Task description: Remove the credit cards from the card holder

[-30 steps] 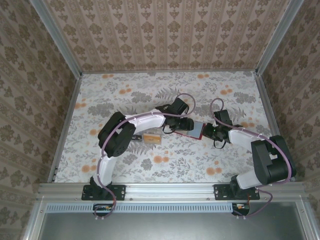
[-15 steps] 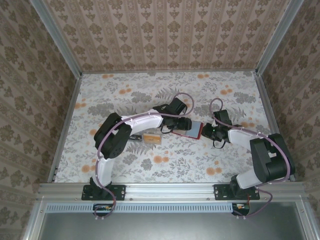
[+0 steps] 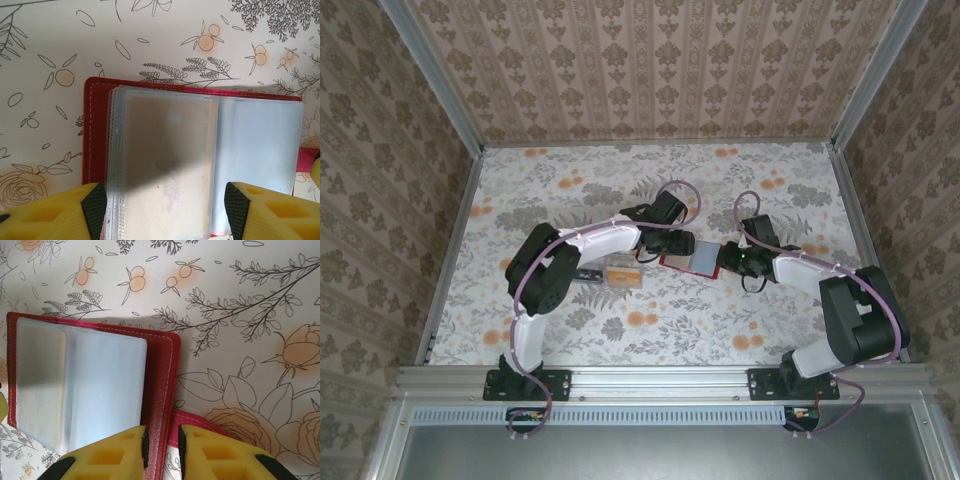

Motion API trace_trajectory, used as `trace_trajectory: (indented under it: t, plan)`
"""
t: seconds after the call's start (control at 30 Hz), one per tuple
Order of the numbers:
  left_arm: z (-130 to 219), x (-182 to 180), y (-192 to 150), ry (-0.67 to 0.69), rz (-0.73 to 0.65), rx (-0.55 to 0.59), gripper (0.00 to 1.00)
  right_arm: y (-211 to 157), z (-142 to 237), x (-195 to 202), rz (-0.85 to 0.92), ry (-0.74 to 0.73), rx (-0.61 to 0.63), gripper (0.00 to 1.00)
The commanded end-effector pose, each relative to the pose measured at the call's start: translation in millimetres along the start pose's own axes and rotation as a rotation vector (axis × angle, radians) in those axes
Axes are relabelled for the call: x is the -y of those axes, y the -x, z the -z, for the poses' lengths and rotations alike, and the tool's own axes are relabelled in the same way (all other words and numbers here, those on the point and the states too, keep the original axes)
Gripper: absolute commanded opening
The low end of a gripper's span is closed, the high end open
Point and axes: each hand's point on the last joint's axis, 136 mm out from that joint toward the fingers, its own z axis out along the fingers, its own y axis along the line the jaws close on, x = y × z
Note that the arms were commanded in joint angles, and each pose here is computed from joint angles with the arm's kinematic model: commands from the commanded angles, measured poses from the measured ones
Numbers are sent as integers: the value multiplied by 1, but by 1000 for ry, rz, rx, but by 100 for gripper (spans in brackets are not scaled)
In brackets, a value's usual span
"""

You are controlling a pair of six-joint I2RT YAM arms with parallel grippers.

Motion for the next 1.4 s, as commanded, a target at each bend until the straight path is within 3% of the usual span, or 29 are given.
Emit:
trace_trajectory:
  t: [0.0, 0.53, 0.73, 1.17, 1.3, 1.37]
  plan:
    - [-3, -4, -6, 14, -17, -26, 67, 5, 1, -7, 20, 4, -5, 27]
    - [-27, 1, -27, -32, 17, -102, 66, -4, -15, -3, 17, -14, -60, 27]
    - [-23, 19, -27, -128, 25, -96, 67, -6, -18, -4, 21, -15, -68, 27]
    - [-12, 43, -23, -262, 34, -87, 84, -8, -19, -3, 22, -17, -74, 27]
    - [-6, 44, -20, -265, 26, -73, 100, -7, -18, -3, 22, -18, -71, 27]
    - [-6, 46, -19, -282, 25, -72, 100, -7, -18, -2, 21, -21, -70, 27]
